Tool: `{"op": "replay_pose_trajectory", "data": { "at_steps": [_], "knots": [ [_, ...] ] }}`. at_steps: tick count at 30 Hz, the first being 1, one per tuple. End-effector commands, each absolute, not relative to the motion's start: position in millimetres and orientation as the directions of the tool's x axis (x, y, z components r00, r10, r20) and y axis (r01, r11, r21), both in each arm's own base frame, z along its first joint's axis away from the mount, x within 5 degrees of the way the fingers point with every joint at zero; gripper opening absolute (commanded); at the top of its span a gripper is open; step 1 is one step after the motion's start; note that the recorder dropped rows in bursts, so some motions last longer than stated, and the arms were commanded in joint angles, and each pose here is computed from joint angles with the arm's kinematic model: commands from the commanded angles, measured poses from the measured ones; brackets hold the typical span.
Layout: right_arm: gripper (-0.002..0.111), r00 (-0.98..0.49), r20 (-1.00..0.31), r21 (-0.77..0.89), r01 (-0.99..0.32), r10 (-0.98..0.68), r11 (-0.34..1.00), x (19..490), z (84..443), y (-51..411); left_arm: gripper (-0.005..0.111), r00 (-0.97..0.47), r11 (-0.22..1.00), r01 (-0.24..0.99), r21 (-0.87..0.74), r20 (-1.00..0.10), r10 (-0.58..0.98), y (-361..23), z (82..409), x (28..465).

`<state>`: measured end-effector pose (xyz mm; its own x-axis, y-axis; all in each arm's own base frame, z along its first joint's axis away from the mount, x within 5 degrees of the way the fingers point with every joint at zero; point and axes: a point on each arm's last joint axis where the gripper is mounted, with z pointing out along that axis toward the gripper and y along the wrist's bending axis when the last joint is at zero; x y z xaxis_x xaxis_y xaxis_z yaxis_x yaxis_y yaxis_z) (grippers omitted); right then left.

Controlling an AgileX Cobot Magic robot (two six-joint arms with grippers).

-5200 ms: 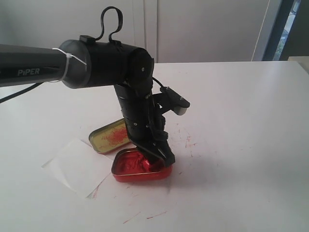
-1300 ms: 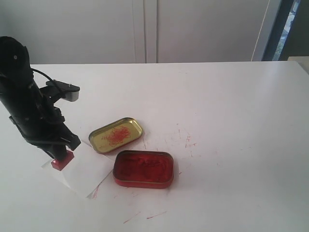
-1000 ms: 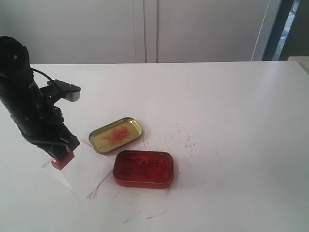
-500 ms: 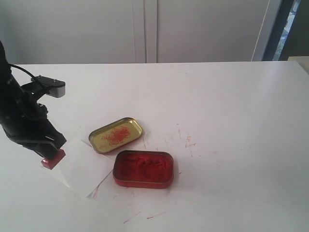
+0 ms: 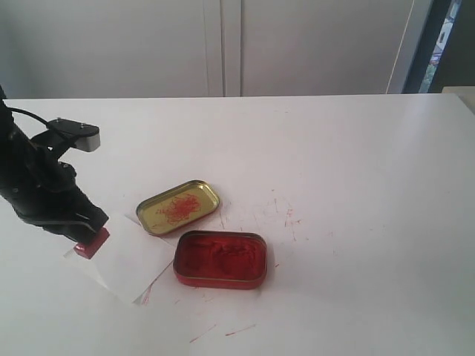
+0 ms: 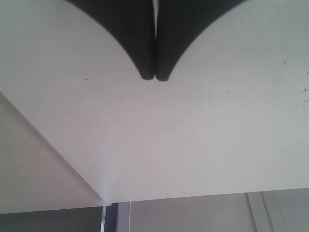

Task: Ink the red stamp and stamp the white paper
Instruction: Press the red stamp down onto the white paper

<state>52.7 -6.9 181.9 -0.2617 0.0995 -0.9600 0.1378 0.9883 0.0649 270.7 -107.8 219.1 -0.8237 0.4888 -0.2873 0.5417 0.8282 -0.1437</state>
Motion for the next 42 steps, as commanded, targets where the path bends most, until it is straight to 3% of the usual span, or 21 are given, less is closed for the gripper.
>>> {"op": "replay_pose_trajectory", "data": {
  "at_steps": [1, 14, 28, 42],
  "knots": [
    [0.0, -0.25, -0.964, 0.062, 0.132, 0.094, 0.989, 52.9, 181.7, -6.7, 0.0, -0.825, 0.827, 0.541, -0.151, -0.288, 0.487, -106.8, 218.2, 268.4],
    [0.0, -0.25, -0.964, 0.062, 0.132, 0.094, 0.989, 52.9, 181.7, -6.7, 0.0, -0.82, 0.831, 0.541, -0.13, -0.302, 0.486, -105.4, 212.0, 269.0],
    [0.0, -0.25, -0.964, 0.062, 0.132, 0.094, 0.989, 52.9, 181.7, -6.7, 0.0, -0.825, 0.828, 0.549, -0.118, -0.235, 0.513, -104.8, 191.4, 274.5],
    [0.0, -0.25, -0.964, 0.062, 0.132, 0.094, 0.989, 52.9, 181.7, -6.7, 0.0, -0.815, 0.822, 0.562, -0.091, -0.235, 0.53, -119.1, 207.1, 278.6]
  ]
}}
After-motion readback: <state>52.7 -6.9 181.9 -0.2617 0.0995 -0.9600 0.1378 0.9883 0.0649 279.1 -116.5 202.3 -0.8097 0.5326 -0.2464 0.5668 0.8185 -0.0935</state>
